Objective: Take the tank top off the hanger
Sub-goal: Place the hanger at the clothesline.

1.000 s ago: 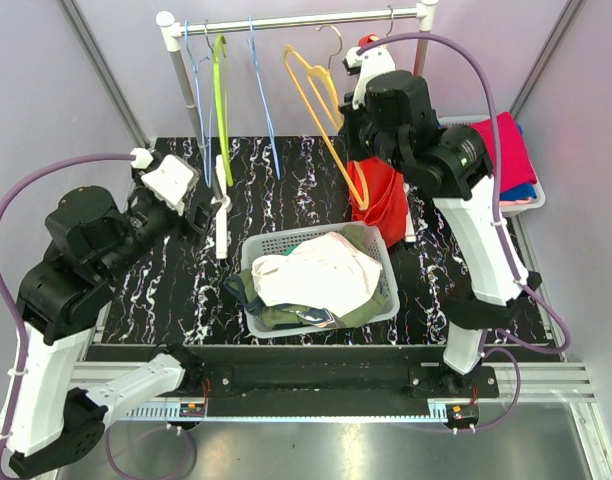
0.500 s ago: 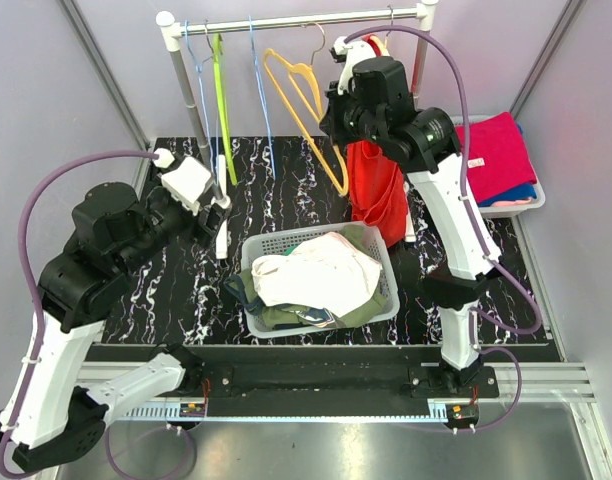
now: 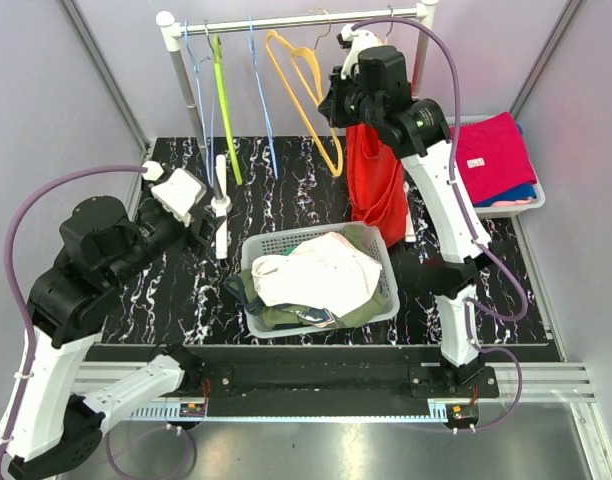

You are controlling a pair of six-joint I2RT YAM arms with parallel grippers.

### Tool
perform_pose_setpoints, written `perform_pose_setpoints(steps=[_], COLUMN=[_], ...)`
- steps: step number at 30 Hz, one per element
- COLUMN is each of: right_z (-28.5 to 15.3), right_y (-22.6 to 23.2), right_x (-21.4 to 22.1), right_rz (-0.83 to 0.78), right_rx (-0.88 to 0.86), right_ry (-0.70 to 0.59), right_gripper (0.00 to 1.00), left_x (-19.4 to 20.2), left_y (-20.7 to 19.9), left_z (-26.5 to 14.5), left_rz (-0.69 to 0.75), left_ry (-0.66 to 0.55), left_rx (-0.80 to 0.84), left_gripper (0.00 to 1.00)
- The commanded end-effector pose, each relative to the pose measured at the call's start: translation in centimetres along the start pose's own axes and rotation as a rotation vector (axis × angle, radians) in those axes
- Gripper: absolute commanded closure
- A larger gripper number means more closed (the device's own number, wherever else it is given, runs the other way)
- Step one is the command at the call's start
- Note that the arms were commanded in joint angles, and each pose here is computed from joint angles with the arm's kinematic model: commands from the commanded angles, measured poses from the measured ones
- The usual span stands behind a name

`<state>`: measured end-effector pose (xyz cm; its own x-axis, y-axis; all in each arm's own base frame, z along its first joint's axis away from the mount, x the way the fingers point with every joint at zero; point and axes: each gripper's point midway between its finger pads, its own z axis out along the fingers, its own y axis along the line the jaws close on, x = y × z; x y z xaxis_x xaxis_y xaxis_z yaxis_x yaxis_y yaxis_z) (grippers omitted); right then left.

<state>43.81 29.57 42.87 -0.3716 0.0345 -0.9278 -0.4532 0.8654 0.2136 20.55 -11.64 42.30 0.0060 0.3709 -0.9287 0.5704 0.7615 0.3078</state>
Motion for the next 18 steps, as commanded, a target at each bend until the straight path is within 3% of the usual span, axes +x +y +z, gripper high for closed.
perform_pose_setpoints(steps=[1, 18], right_z=[0.3, 2.5], right_y=[1.2, 5.0], right_x=[-2.9, -1.2], right_rz=[0.017, 0.039], right_rx=[-0.072, -0.195], right_ry=[-0.107, -0.077], right_gripper=[1.00, 1.00], left_x=[-0.6, -0.3], left_y=[0.3, 0.1], left_z=[0.2, 0.6], left_rz=[0.016, 0.008], left_ry=[-0.037, -0.029], left_rx=[-0.011, -0.005], left_gripper=[0.19, 0.19])
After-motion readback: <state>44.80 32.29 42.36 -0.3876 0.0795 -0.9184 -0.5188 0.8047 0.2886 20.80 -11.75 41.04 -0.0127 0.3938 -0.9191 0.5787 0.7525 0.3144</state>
